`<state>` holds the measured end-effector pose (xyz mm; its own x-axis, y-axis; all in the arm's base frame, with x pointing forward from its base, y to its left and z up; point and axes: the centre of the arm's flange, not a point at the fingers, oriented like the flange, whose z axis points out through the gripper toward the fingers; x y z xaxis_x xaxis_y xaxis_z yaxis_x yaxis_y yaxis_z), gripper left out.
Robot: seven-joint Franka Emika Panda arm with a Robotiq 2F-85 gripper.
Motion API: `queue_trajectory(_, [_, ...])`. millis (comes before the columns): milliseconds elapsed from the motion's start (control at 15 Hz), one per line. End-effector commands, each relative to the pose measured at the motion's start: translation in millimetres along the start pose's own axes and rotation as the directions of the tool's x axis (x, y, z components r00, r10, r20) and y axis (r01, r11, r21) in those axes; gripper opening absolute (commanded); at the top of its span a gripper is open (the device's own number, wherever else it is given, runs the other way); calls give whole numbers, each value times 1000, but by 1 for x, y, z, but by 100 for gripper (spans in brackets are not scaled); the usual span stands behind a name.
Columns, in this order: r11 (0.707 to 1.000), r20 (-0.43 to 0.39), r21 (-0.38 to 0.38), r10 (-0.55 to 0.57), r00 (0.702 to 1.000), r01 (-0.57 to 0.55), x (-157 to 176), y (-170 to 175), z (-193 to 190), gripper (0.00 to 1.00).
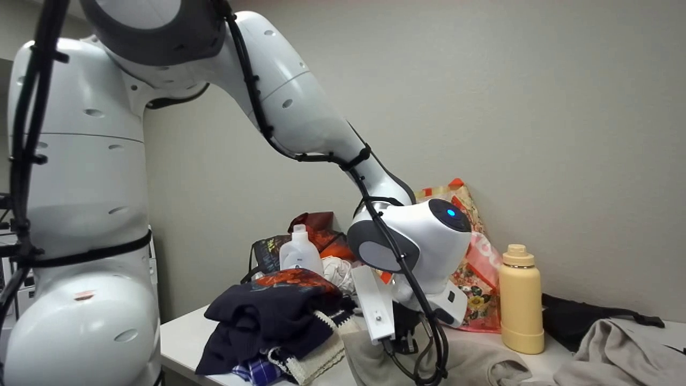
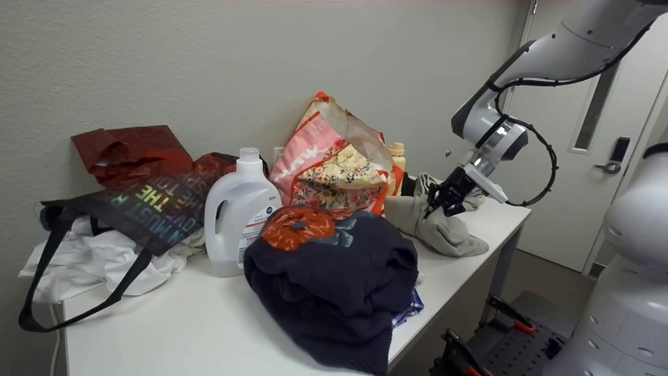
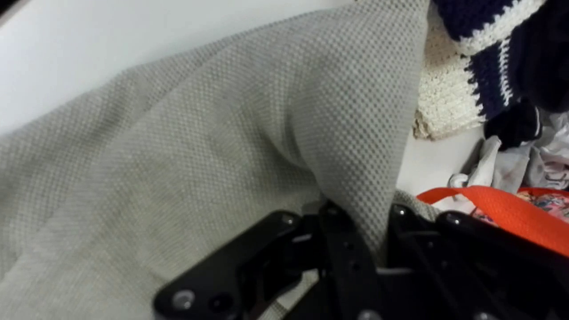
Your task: Fold the beige shirt
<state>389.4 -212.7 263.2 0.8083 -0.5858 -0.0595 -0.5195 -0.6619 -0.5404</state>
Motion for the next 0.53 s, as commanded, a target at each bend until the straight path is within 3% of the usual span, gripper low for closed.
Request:
queue_trajectory(0, [997, -70, 37, 70, 995, -68, 40, -8, -2, 6])
queue_trajectory(467, [962, -70, 92, 264, 962, -257, 79, 23, -47, 6])
